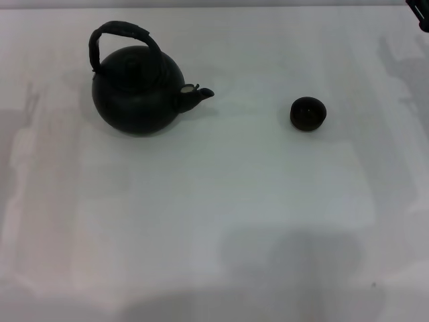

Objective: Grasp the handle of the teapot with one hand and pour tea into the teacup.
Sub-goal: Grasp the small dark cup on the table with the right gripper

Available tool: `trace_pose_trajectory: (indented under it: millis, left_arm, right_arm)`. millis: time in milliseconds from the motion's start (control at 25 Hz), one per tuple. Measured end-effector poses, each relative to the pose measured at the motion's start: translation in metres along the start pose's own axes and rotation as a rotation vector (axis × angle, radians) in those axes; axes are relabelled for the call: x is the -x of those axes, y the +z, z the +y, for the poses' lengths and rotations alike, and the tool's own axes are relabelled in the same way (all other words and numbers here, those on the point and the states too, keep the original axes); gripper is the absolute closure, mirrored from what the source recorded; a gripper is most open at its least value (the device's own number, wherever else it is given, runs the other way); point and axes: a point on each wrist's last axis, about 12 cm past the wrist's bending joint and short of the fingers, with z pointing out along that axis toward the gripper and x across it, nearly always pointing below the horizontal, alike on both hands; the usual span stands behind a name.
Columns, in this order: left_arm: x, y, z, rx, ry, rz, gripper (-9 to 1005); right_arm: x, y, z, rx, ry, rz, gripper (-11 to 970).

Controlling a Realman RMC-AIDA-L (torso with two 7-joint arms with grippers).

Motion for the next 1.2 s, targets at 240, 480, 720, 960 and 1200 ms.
trace_pose_trajectory:
  millis: [240, 480, 720, 960, 1200]
  left_arm:
    - [0.000, 0.004, -0.004, -0.014, -0.003, 0.003, 171]
    - [-0.001, 0.005, -0.011, -0.025, -0.019, 0.005, 171]
    - [-0.002, 0.004, -0.014, -0.030, -0.031, 0.013, 170]
    - [-0.003, 0.003, -0.015, -0.029, -0.033, 0.016, 170]
    - [-0.006, 0.003, -0.015, -0.025, -0.034, 0.046, 171]
  right_arm:
    - [0.000, 0.001, 0.001, 0.002, -0.001, -0.001, 107]
    - [-0.002, -0.001, 0.003, 0.018, 0.075, 0.011, 109]
    - [0.018, 0.020, 0.014, 0.204, 0.148, 0.007, 112]
    - [0.051, 0.058, 0.036, 0.465, 0.146, 0.159, 114]
    - [0.086, 0.100, 0.079, 0.565, -0.067, 0.347, 117]
